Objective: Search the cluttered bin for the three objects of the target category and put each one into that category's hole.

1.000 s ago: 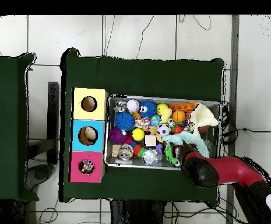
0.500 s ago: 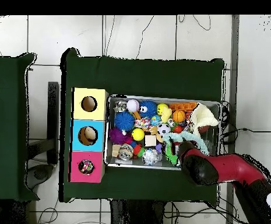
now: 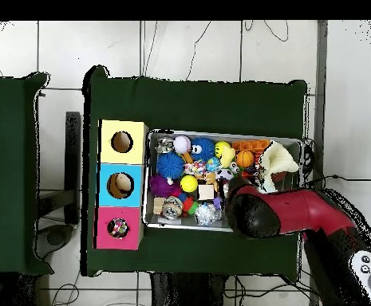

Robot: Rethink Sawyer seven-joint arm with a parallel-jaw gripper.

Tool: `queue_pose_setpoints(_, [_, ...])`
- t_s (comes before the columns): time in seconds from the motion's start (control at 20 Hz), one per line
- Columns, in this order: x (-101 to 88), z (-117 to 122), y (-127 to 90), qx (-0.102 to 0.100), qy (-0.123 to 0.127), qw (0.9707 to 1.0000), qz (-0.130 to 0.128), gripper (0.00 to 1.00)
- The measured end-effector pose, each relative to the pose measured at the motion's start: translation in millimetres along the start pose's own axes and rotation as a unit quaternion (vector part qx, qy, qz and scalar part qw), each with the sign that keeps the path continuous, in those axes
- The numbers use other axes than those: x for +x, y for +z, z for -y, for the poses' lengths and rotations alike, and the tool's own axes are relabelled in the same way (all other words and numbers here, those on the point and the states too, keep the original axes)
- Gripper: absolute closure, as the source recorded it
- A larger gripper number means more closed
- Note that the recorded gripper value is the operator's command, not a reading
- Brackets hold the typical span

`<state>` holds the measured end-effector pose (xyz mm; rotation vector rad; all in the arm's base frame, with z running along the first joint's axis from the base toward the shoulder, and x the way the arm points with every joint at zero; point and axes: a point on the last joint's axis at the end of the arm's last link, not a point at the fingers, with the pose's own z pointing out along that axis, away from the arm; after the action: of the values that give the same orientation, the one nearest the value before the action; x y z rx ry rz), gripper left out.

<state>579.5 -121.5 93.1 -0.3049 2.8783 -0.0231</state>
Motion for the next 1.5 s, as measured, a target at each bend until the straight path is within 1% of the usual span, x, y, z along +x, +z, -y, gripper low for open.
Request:
queue_pose_setpoints(0.05, [-9.0,-9.4,-5.5,0.003,-0.009,1.0,0.0,0.0])
queue_pose_setpoints(0.1, [-14.1,-15.2,-8.5,0.004,-0.013,0.9999,0.0,0.0])
queue_pose_setpoints(0.15, [-26.5,-30.6,-15.9,0.006,-0.026,0.9996,0.003,0.0])
queue_pose_setpoints(0.2, [-33.1,-40.0,-19.6,0.007,-0.034,0.9994,0.006,0.0])
queue_pose_setpoints(0.3, [-39.9,-52.5,-23.3,0.009,-0.046,0.9988,0.009,0.0])
queue_pose_setpoints(0.35, [-45.7,-70.4,-25.0,0.012,-0.064,0.9978,0.012,0.0])
queue_pose_setpoints(0.55, [-47.0,-91.6,-20.1,0.015,-0.081,0.9964,0.022,0.0])
queue_pose_setpoints(0.7, [-44.2,-99.5,-13.0,0.017,-0.09,0.9951,0.037,0.0])
queue_pose_setpoints(0.75, [-41.8,-101.6,-8.0,0.017,-0.094,0.9943,0.047,0.0])
queue_pose_setpoints(0.9, [-33.3,-101.5,7.2,0.014,-0.093,0.9929,0.072,0.0])
queue_pose_setpoints(0.95, [-27.4,-98.6,16.9,0.011,-0.088,0.9925,0.084,0.0])
queue_pose_setpoints(1.05, [-19.3,-94.1,29.8,0.007,-0.078,0.9923,0.096,0.0])
queue_pose_setpoints(1.15, [-13.2,-90.9,39.1,0.005,-0.071,0.9924,0.101,0.0])
queue_pose_setpoints(1.25, [-2.7,-87.3,55.3,0.0,-0.06,0.9928,0.103,0.0])
queue_pose_setpoints(1.5, [9.8,-84.7,76.3,-0.005,-0.05,0.9946,0.091,0.0])
